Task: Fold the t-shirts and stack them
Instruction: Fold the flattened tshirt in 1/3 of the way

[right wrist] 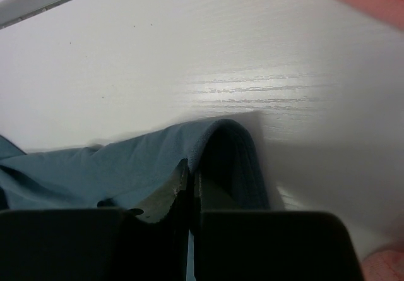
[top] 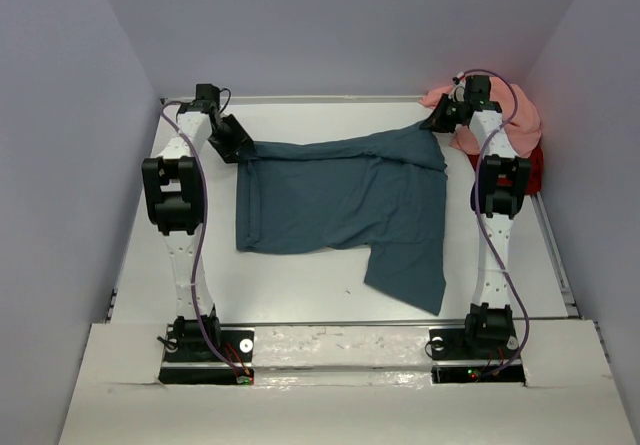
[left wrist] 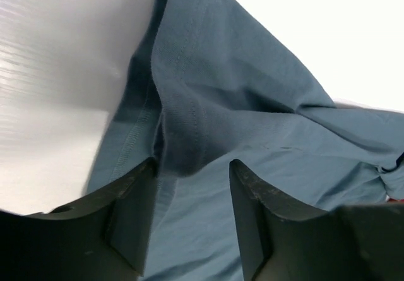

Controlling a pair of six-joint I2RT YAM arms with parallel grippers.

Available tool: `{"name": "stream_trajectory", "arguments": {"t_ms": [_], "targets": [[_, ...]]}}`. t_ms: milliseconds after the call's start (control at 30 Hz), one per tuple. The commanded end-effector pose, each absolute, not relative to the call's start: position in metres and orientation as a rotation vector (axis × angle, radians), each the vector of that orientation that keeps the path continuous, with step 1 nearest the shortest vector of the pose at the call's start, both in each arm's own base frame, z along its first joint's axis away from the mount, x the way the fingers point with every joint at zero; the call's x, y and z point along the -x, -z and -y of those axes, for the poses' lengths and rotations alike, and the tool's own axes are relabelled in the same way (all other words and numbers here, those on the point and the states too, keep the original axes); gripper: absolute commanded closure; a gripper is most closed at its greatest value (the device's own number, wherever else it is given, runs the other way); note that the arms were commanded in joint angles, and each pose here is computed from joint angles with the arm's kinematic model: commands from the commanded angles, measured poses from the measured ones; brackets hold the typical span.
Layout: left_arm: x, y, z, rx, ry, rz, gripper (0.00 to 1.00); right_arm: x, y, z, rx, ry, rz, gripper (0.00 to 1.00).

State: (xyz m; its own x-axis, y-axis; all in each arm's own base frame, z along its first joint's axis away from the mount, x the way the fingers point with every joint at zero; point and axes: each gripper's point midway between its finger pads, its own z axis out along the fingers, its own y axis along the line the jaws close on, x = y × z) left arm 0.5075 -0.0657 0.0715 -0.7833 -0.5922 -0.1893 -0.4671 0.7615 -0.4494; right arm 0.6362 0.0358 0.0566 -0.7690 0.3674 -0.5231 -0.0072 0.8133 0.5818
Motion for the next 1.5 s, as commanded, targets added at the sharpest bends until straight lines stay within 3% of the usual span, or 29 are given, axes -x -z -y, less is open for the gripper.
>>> {"name": "stream_trajectory", "arguments": {"t_ms": [0,167,400,833,1167,1467], "targets": [[-0.521,-0.120,0.057,0.776,0.533,-2.513,0.45,-0.654,-0.086,-0.022,-0.226,-0.729,-2.244,1.00],[-0.522,-0.118,0.052,0.775,0.496,-2.520,0.54,-0.655,-0.087,-0.022,-0.222,-0.732,-2.240,1.00],[-0.524,-0.118,0.043,0.783,0.430,-2.516,0.82,-0.656,-0.090,-0.016,-0.229,-0.730,-2.230,1.00],[-0.550,-0.130,0.040,0.733,0.452,-2.453,0.83,-0.660,-0.103,-0.004,-0.237,-0.717,-2.194,1.00],[-0.531,-0.121,0.059,0.690,0.530,-2.511,0.83,-0.658,-0.096,-0.005,-0.256,-0.728,-2.209,1.00],[-0.504,-0.112,0.054,0.726,0.451,-2.567,0.83,-0.660,-0.101,0.002,-0.264,-0.718,-2.193,1.00]]}}
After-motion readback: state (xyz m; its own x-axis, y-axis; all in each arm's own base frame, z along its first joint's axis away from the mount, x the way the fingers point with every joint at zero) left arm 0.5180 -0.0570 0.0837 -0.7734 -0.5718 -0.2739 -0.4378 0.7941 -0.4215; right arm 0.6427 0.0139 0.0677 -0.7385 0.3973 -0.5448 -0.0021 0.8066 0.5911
